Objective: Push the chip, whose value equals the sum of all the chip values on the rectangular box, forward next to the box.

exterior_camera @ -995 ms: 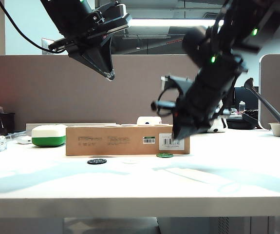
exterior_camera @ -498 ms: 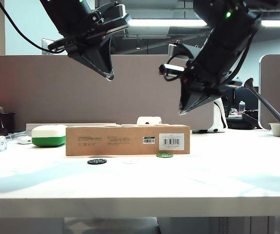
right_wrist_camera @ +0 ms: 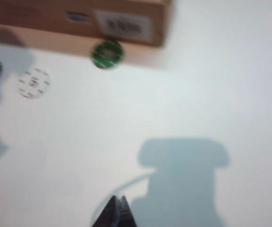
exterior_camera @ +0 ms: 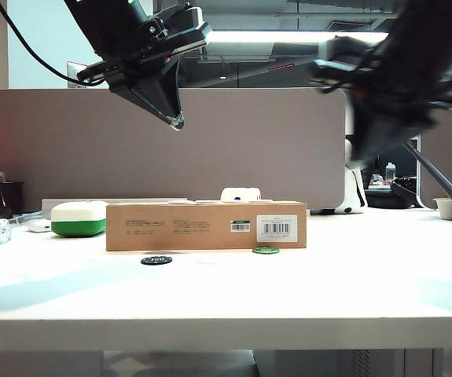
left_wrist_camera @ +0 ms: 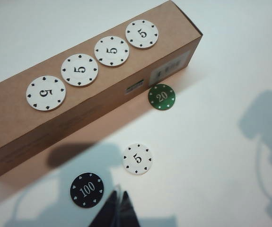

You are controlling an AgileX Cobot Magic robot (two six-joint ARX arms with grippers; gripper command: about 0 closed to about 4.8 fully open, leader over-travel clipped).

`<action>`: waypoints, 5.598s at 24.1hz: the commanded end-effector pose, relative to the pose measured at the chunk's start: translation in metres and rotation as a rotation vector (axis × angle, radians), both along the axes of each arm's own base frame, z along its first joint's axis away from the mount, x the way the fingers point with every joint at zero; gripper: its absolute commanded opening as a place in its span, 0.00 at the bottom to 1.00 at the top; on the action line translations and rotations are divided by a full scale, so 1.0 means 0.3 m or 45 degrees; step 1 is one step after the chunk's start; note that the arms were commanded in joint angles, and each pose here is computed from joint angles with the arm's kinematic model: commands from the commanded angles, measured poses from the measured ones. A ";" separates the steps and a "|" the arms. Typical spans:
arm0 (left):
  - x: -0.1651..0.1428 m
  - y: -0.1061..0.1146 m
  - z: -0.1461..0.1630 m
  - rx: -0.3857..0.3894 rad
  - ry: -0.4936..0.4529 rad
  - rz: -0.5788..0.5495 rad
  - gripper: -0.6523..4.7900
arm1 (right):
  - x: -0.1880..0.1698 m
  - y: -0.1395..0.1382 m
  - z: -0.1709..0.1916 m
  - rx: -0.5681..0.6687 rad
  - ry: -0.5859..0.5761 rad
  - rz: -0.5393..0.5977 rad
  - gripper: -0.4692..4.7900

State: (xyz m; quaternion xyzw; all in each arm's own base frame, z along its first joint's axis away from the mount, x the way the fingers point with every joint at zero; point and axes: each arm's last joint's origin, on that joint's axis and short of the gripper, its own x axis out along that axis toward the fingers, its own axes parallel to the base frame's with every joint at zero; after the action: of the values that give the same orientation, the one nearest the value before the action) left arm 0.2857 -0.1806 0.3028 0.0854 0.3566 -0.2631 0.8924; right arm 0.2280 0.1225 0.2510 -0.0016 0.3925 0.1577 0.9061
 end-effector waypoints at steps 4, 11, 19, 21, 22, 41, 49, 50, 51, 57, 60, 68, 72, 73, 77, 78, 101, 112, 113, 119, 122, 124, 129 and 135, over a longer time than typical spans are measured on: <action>0.001 0.000 0.008 -0.008 -0.014 0.001 0.11 | -0.295 -0.169 -0.002 0.141 -0.087 -0.217 0.08; 0.001 0.001 0.008 -0.007 -0.015 0.003 0.11 | -0.453 -0.257 -0.012 0.267 -0.281 -0.208 0.08; 0.000 0.000 0.008 -0.008 -0.014 0.000 0.11 | -0.549 -0.308 0.025 0.403 -0.480 -0.192 0.08; 0.000 0.000 0.008 -0.008 -0.014 0.001 0.11 | -0.574 -0.321 0.033 0.443 -0.535 -0.185 0.08; 0.000 0.000 0.008 -0.008 -0.014 0.001 0.11 | -0.584 -0.326 0.036 0.459 -0.555 -0.178 0.08; -0.348 0.223 0.411 -0.321 -0.514 0.005 0.11 | -0.651 -0.361 0.048 0.560 -0.702 -0.157 0.08; -0.579 0.454 0.545 -0.464 -0.831 0.127 0.11 | -0.651 -0.361 0.048 0.560 -0.702 -0.157 0.08; -0.604 0.480 0.553 -0.457 -0.874 0.183 0.11 | -0.651 -0.361 0.048 0.560 -0.703 -0.157 0.08; -0.647 0.513 0.564 -0.444 -0.939 0.265 0.11 | -0.651 -0.361 0.048 0.560 -0.702 -0.157 0.08; -0.796 0.579 0.586 -0.393 -1.143 0.533 0.11 | -0.651 -0.361 0.048 0.560 -0.702 -0.157 0.08; -0.833 0.585 0.587 -0.404 -1.174 0.534 0.11 | -0.651 -0.361 0.048 0.561 -0.703 -0.156 0.08; -0.872 0.599 0.587 -0.367 -1.230 0.642 0.11 | -0.651 -0.361 0.048 0.560 -0.703 -0.158 0.08; -0.871 0.599 0.582 -0.281 -1.238 0.623 0.11 | -0.651 -0.361 0.048 0.560 -0.703 -0.158 0.08; -0.869 0.599 0.577 -0.260 -1.223 0.621 0.11 | -0.651 -0.361 0.048 0.560 -0.703 -0.158 0.08; -0.785 0.597 0.462 -0.147 -1.083 0.645 0.11 | -0.651 -0.361 0.048 0.560 -0.702 -0.157 0.08; -0.760 0.596 0.424 -0.139 -1.056 0.646 0.11 | -0.651 -0.361 0.048 0.560 -0.702 -0.157 0.08; -0.637 0.601 -0.375 -0.350 -0.978 0.801 0.11 | -0.651 -0.361 0.048 0.561 -0.703 -0.157 0.08; -0.628 0.605 -0.461 -0.130 -0.954 0.783 0.11 | -0.651 -0.361 0.048 0.560 -0.702 -0.157 0.08; -0.628 0.604 -0.460 -0.091 -0.967 0.757 0.11 | -0.651 -0.361 0.048 0.560 -0.702 -0.157 0.08; -0.628 0.595 -0.454 -0.116 -0.987 0.642 0.11 | -0.651 -0.361 0.048 0.560 -0.702 -0.157 0.08; -0.628 0.594 -0.454 -0.117 -0.990 0.642 0.11 | -0.651 -0.361 0.048 0.560 -0.702 -0.157 0.08; -0.628 0.595 -0.453 -0.117 -0.993 0.642 0.11 | -0.651 -0.361 0.048 0.560 -0.702 -0.157 0.08; -0.628 0.595 -0.453 -0.118 -0.992 0.643 0.11 | -0.651 -0.361 0.048 0.560 -0.702 -0.157 0.08; -0.628 0.599 -0.453 -0.102 -0.994 0.700 0.11 | -0.651 -0.361 0.048 0.560 -0.702 -0.157 0.08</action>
State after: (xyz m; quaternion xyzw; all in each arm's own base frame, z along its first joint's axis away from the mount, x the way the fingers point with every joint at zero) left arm 0.0975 -0.0010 0.1640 0.0468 0.0049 0.0173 0.9987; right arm 0.0334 0.0145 0.2630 0.1707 0.0968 0.1764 0.9646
